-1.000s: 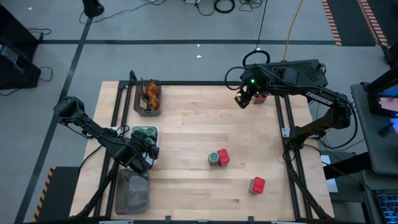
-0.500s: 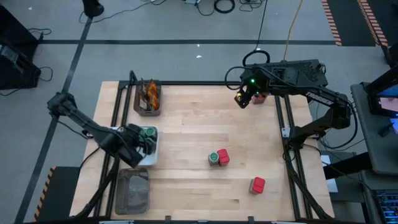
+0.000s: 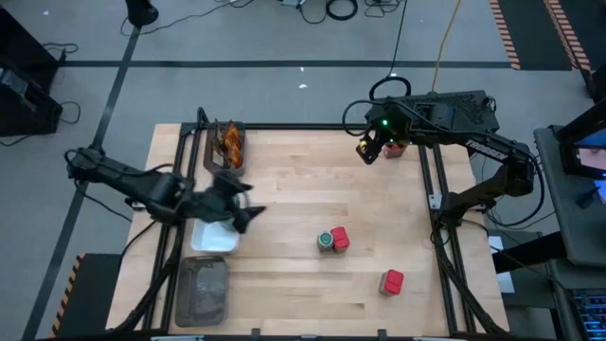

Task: Sort spices by type
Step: Put the green seasoning bottle into the white bin

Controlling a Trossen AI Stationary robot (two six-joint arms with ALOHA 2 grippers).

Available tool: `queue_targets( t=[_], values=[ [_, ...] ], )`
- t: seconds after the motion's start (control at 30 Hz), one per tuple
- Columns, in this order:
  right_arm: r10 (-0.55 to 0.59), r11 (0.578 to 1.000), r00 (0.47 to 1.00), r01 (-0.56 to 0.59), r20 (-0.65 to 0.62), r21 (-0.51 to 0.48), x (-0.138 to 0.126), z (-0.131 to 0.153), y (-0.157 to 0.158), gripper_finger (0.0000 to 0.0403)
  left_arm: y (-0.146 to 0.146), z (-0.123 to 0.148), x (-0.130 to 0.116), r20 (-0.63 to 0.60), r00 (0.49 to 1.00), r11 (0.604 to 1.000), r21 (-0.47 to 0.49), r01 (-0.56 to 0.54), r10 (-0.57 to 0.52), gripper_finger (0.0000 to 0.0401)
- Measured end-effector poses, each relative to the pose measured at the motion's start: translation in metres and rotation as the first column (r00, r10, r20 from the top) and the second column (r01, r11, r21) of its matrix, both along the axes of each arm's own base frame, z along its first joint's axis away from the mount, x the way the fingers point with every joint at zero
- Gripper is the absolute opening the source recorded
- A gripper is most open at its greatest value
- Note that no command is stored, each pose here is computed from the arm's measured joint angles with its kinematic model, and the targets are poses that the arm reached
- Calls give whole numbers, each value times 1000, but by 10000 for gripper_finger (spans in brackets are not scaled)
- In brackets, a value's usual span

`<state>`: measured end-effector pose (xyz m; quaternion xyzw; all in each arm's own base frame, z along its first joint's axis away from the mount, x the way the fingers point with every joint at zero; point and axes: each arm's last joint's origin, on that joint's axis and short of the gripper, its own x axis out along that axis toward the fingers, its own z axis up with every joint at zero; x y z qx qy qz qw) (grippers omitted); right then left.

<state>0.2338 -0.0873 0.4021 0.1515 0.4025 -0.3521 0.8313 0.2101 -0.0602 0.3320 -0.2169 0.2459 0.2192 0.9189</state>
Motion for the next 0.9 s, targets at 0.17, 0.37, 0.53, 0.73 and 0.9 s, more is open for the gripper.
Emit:
queue_targets(
  t=[0.17, 0.37, 0.53, 0.73, 0.9],
  values=[
    [3, 1000, 1000, -3, -11, 9, 0, -1, 3, 254, 4, -12, 52, 5, 965, 963, 57, 261, -262, 400],
    [28, 999, 996, -25, -84, 38, -4, -5, 12, 254, 3, -44, 104, 23, 891, 889, 89, 450, -454, 400],
    [73, 996, 986, -66, -149, 56, -7, -8, 23, 254, -2, -71, 132, -17, 854, 833, 211, 511, -520, 400],
    [149, 988, 968, -140, -202, 57, -8, -9, 33, 254, -7, -88, 154, 65, 850, 832, 254, 492, -523, 400],
    [190, 982, 958, -183, -215, 49, -7, -10, 38, 254, -11, -102, 165, 82, 849, 833, 264, 486, -521, 400]
  ],
)
